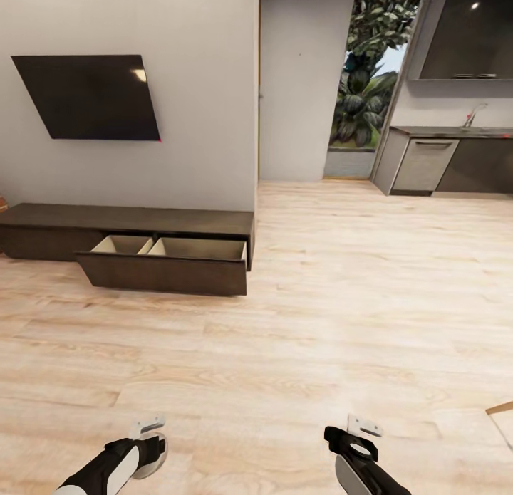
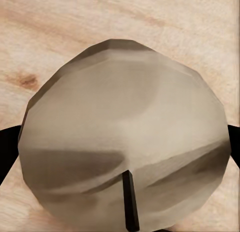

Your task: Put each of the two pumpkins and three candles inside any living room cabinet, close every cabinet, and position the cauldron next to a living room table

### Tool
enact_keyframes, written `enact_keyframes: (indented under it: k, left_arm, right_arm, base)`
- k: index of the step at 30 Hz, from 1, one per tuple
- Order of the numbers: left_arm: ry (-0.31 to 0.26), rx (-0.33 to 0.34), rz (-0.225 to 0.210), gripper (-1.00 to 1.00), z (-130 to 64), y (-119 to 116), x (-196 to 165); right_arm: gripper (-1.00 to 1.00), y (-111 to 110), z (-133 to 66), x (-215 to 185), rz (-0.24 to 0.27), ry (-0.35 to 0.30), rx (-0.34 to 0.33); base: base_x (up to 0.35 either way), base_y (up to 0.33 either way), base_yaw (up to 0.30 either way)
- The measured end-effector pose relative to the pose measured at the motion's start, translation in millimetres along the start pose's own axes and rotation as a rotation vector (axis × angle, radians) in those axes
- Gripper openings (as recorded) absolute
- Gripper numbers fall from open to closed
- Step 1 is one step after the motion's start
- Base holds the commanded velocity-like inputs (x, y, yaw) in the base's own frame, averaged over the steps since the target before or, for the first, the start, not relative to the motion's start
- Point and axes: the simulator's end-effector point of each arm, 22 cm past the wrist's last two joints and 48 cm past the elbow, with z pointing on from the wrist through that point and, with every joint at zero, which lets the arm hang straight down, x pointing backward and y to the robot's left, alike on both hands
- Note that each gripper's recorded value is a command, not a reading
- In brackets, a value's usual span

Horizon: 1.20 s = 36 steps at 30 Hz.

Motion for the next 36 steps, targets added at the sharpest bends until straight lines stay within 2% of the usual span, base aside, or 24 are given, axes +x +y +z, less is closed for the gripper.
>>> enact_keyframes:
  k: [15, 36]
  left_arm:
    - [0.0, 0.0, 0.0, -1.0, 0.0, 0.0, 0.0]
    - [0.0, 0.0, -0.001, -1.0, 0.0, 0.2, 0.3]
  right_arm:
    - [1.0, 0.4, -0.1, 0.1, 0.0, 0.0, -0.001]
    - [1.0, 0.1, 0.0, 0.0, 0.0, 0.0, 0.0]
  base:
    - [0.321, -0.089, 0.0]
    - [0.326, -0.006, 0.0]
